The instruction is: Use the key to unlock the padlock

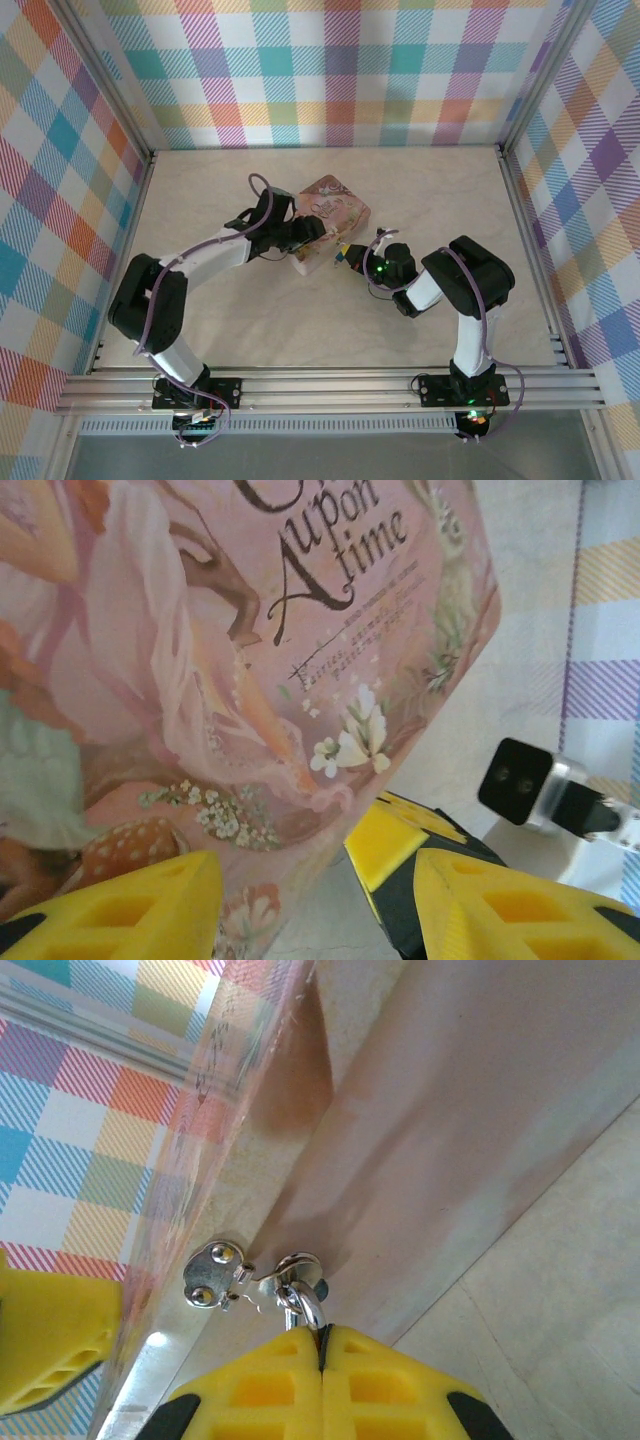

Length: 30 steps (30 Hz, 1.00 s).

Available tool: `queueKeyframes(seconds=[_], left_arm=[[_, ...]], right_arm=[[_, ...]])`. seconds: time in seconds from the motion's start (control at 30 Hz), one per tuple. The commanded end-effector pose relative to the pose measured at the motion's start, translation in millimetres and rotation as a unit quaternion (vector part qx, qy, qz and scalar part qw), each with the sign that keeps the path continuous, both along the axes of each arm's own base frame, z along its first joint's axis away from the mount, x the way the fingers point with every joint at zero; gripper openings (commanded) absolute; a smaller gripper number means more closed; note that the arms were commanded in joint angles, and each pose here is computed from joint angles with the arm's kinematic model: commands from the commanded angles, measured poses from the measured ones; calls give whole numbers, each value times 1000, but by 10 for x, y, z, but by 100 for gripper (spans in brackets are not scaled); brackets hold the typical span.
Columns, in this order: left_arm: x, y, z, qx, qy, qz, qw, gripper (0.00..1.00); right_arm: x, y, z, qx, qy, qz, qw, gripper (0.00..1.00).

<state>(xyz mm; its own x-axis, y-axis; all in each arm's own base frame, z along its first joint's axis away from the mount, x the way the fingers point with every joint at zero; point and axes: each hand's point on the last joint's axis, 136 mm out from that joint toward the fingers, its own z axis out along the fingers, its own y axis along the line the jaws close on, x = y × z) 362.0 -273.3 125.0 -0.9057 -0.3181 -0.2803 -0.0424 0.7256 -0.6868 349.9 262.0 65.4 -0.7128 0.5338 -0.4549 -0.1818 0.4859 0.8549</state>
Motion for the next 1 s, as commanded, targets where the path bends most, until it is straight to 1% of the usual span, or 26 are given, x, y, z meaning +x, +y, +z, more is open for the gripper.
queueKeyframes(seconds=[0.0,0.3,0.5,0.97], left_arm=[[32,-87,10,4,-12,-17,1000,53],[-165,72,-342,33,24,-2,999,54],[-252,144,-468,42,37,4,998,54],[-289,180,-450,44,36,8,998,55]], right_arm=[[68,-33,289,34,-36,-18,999,0],[122,-59,265,47,-30,-35,998,0],[158,-109,292,45,-34,-42,997,0],[231,-297,331,30,-38,-67,997,0]])
